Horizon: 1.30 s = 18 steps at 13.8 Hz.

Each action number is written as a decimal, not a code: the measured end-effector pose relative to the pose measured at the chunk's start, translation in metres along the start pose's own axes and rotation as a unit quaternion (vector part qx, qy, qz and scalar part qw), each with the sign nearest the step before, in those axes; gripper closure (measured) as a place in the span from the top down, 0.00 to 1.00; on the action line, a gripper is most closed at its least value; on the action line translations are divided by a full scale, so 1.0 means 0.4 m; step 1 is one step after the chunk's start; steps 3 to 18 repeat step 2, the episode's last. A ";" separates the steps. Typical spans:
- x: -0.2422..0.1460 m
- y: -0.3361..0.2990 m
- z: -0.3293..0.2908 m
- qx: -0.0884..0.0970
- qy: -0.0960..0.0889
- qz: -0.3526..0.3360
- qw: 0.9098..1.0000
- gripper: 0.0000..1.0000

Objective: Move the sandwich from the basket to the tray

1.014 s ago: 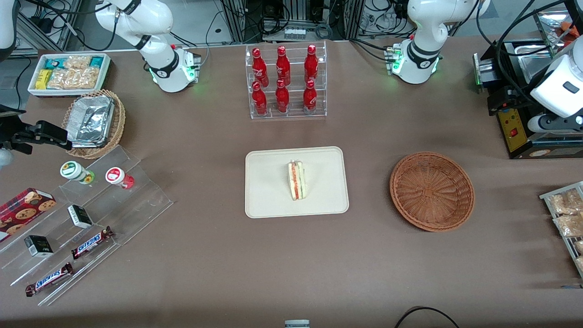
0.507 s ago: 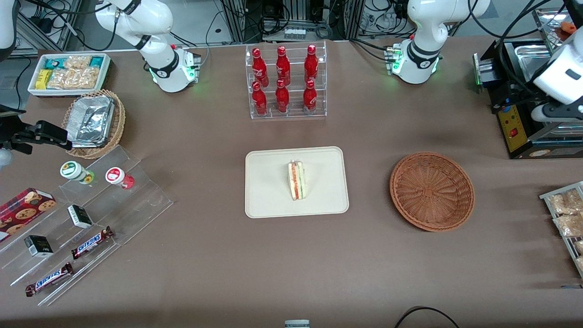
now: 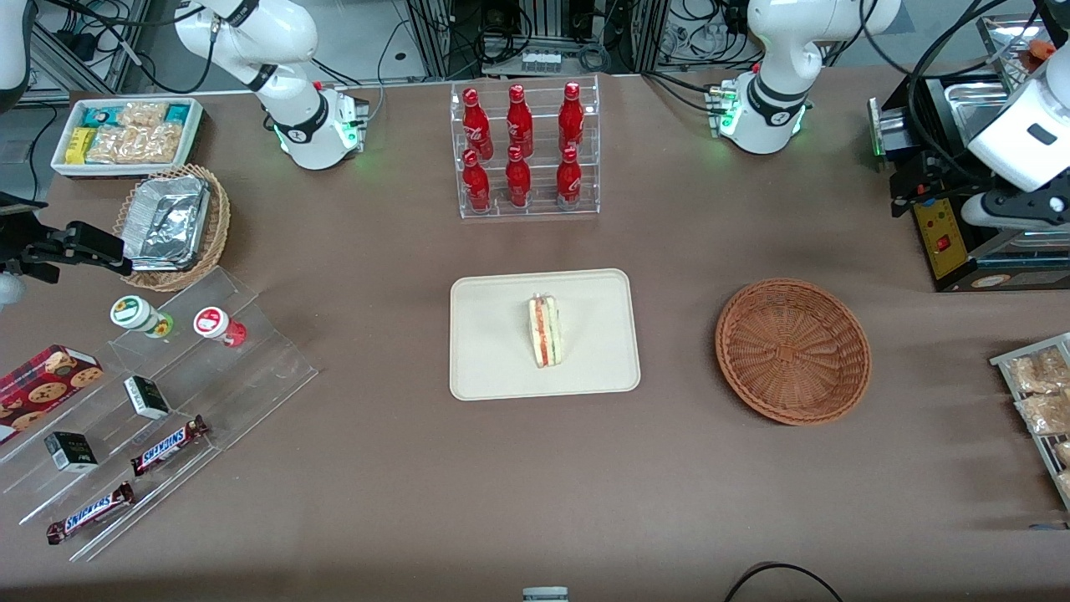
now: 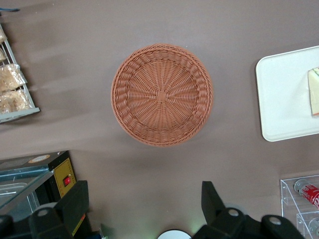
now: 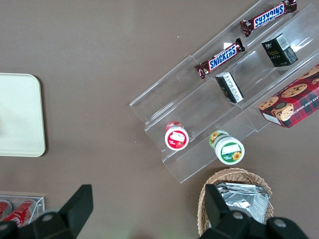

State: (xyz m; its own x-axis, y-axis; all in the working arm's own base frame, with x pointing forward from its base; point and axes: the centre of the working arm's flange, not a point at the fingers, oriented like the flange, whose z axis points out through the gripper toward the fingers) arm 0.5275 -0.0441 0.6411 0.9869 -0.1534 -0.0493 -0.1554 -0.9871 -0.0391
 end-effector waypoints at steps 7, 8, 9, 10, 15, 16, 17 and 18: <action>0.013 -0.007 0.006 -0.001 -0.002 -0.002 1.000 1.00; 0.013 -0.007 0.006 -0.001 -0.002 -0.002 1.000 1.00; 0.013 -0.007 0.006 -0.001 -0.002 -0.002 1.000 1.00; 0.013 -0.007 0.006 -0.001 -0.002 -0.002 1.000 1.00; 0.013 -0.007 0.006 -0.001 -0.002 -0.002 1.000 1.00; 0.013 -0.007 0.006 -0.001 -0.002 -0.002 1.000 1.00; 0.013 -0.007 0.006 -0.001 -0.002 -0.002 1.000 1.00; 0.013 -0.007 0.006 -0.001 -0.002 -0.002 1.000 1.00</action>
